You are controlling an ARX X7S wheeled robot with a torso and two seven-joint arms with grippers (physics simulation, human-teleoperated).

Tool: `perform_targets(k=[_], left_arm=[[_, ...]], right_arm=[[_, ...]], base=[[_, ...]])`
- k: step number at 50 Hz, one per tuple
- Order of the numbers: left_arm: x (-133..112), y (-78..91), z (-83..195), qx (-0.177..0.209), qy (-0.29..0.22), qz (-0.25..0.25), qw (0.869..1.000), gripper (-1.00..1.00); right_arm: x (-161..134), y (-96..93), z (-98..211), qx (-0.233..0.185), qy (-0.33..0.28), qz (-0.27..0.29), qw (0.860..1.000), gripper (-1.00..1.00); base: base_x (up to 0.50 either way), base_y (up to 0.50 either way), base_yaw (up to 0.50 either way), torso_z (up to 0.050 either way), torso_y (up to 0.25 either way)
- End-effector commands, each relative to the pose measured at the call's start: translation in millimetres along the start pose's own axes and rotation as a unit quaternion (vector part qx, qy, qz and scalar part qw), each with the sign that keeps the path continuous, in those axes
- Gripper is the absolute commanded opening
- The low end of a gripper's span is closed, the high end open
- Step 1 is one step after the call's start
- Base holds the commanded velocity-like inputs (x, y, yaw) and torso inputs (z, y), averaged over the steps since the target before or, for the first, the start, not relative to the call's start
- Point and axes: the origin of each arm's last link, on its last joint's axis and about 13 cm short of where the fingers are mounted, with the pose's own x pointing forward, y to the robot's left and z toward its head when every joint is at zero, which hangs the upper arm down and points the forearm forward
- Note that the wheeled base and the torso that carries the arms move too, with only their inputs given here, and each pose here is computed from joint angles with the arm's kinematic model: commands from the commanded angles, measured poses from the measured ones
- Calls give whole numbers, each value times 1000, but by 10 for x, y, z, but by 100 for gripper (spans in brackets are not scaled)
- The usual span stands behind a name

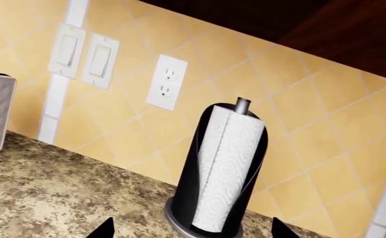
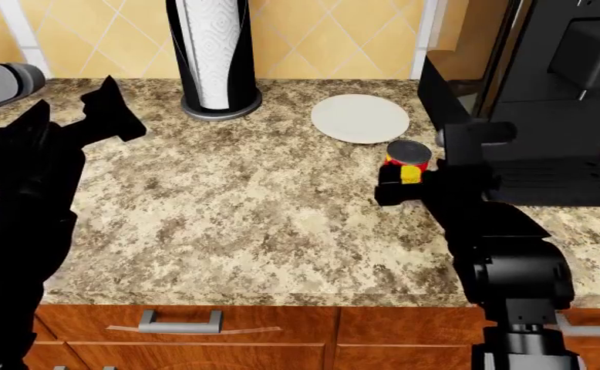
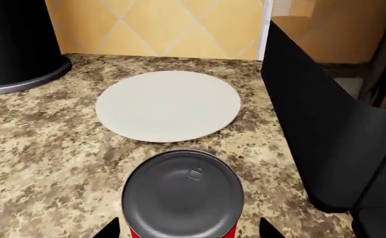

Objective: Pick the cans from the counter and place them in their designated side in the cabinet.

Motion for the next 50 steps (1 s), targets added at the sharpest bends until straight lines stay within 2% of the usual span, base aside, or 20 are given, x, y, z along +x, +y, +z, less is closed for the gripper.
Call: perform_targets(k=[1, 29, 30, 43, 50], left_arm=[[5, 12, 9, -1, -2, 3, 1000, 100], [20, 26, 16, -2, -4, 8, 1000, 100], [21, 26, 17, -2, -4, 8, 1000, 100], [15, 30, 15, -3, -5, 7, 1000, 100], [28, 27, 25, -3, -8, 7, 1000, 100]], right_arm=[[89, -3, -1, -3, 3, 4, 1000, 100], [281, 29, 104, -2, 0, 25, 1000, 100], [283, 28, 108, -3, 0, 25, 1000, -100], [135, -13, 165, -11, -5, 16, 1000, -100], [-84, -24, 477, -25, -56, 9, 998, -100]], base=[[0, 0, 0, 0, 0], [0, 0, 0, 0, 0], [0, 0, 0, 0, 0], [0, 0, 0, 1, 0], [0, 0, 0, 0, 0]])
